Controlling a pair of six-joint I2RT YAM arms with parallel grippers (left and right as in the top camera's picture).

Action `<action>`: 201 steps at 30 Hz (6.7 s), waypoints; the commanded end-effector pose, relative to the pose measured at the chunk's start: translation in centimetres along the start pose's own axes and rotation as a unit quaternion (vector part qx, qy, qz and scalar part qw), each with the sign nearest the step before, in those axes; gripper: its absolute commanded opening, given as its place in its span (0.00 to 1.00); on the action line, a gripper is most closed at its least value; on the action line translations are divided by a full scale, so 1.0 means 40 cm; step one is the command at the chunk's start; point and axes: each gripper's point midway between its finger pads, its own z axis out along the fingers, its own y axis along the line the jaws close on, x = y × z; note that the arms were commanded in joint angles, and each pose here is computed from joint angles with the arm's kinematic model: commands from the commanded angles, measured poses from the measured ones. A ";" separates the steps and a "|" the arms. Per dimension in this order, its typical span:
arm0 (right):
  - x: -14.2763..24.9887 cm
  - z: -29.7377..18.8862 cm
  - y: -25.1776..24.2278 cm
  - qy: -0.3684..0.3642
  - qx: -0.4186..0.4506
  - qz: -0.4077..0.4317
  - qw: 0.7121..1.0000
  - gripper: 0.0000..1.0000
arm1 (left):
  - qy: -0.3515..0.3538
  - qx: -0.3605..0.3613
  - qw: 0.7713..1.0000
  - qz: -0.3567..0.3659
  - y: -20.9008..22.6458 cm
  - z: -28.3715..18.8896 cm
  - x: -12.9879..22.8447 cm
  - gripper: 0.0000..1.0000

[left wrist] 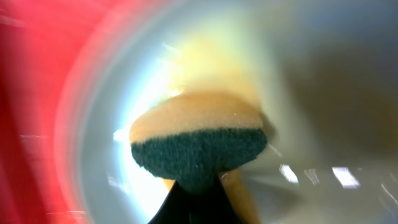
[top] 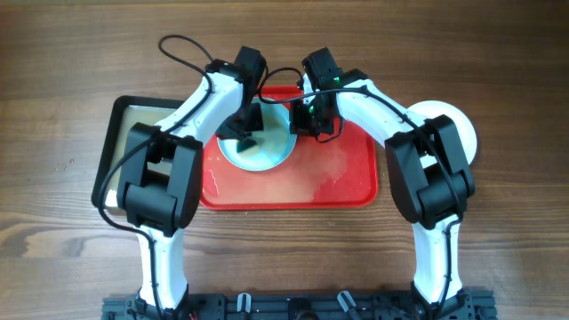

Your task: Clean dirty plates on tray and stack at the side

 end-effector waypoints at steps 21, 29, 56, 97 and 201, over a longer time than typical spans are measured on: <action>0.028 0.045 -0.036 0.024 0.014 0.013 1.000 0.04 | -0.137 -0.102 0.980 -0.102 0.072 0.009 -0.126 0.04; 0.030 0.045 -0.035 0.026 0.012 0.014 0.999 0.04 | 0.078 0.280 0.943 0.164 -0.234 -0.037 0.107 0.04; 0.038 0.045 -0.012 0.037 -0.015 -0.014 0.999 0.04 | 0.144 0.046 0.987 -0.047 -0.022 0.011 0.152 0.04; 0.108 -0.736 0.066 -0.388 0.586 -0.190 0.686 0.04 | -0.041 0.152 0.985 -0.075 0.116 -0.190 -0.144 0.04; 0.163 -0.996 0.029 -0.436 0.050 -0.140 0.887 1.00 | -0.216 0.140 0.949 -0.180 0.329 -0.518 -0.062 1.00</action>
